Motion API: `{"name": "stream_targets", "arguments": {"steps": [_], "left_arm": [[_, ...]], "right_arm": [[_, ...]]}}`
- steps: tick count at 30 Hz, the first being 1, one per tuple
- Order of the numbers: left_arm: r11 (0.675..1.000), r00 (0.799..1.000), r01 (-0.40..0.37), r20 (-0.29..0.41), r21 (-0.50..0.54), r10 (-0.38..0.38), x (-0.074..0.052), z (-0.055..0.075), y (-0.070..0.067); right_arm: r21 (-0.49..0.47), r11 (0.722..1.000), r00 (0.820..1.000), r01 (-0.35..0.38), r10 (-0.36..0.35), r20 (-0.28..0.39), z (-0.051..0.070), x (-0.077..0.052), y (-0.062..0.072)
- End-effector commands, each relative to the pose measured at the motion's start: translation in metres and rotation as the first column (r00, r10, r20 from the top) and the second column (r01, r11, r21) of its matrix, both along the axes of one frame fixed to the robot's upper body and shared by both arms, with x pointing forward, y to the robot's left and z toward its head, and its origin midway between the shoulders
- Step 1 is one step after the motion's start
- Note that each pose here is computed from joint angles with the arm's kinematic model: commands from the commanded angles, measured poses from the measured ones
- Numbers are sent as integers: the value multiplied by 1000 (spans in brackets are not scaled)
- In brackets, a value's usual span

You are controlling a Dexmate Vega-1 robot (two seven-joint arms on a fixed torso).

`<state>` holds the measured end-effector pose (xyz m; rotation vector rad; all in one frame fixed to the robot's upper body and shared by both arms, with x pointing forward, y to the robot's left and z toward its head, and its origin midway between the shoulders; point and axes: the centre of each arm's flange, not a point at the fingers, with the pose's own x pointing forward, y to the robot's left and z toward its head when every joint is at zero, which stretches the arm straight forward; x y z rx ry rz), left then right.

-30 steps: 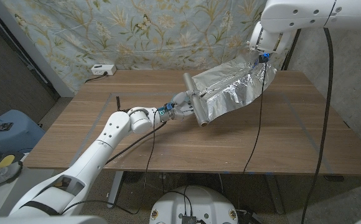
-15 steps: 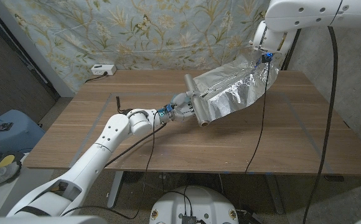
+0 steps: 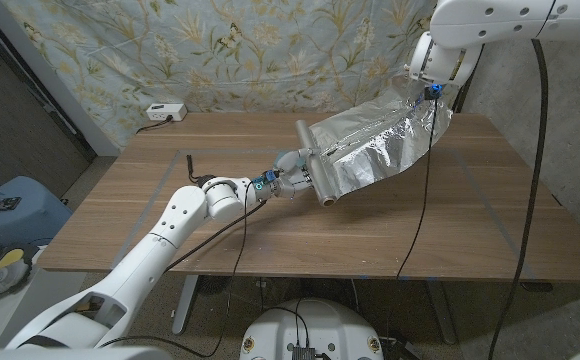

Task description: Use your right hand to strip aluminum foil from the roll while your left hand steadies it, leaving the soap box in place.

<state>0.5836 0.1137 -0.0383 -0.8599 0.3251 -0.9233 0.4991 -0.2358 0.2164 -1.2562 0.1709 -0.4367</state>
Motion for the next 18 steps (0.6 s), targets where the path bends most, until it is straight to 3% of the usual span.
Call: {"name": "stream_targets", "arguments": {"steps": [1,18], "left_arm": [[1000,1000,17,4,-4,-17,1,0,5],[999,998,46,31,-1,-46,5,3,8]], "right_arm": [[11,1000,1000,13,-13,-11,0,2,-2],[24,999,999,24,-24,-23,-1,6,-5]]}}
